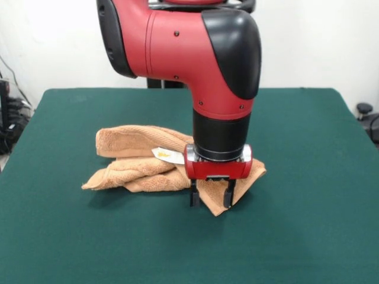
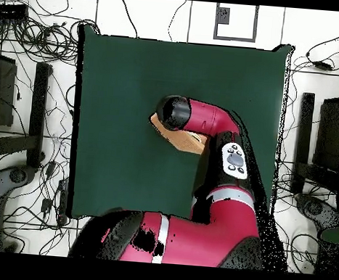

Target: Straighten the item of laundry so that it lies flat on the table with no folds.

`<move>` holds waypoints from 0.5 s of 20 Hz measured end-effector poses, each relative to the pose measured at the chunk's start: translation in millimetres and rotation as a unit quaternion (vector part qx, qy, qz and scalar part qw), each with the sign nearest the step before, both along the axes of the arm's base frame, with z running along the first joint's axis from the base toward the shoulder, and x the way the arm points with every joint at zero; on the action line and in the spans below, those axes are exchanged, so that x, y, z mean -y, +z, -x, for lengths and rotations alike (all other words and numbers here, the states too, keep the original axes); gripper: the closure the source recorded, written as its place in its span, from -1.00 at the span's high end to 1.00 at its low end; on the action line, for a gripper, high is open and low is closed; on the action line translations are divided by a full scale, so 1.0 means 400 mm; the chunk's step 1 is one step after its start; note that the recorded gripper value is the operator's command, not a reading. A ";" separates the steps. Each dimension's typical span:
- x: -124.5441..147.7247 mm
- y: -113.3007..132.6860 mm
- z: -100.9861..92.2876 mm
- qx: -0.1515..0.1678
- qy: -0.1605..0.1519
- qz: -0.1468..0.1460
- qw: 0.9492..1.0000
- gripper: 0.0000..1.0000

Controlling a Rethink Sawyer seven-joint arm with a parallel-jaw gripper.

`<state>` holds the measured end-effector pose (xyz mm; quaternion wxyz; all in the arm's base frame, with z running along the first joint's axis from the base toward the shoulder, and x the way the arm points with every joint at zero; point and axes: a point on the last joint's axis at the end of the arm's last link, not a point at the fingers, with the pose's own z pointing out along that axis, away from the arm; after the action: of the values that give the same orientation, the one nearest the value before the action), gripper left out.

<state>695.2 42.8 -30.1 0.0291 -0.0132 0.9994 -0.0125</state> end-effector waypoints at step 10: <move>-0.004 -0.040 0.015 -0.010 -0.003 -0.004 1.000 1.00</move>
<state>689.4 44.2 -46.1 0.0192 -0.0097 0.9997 -0.0087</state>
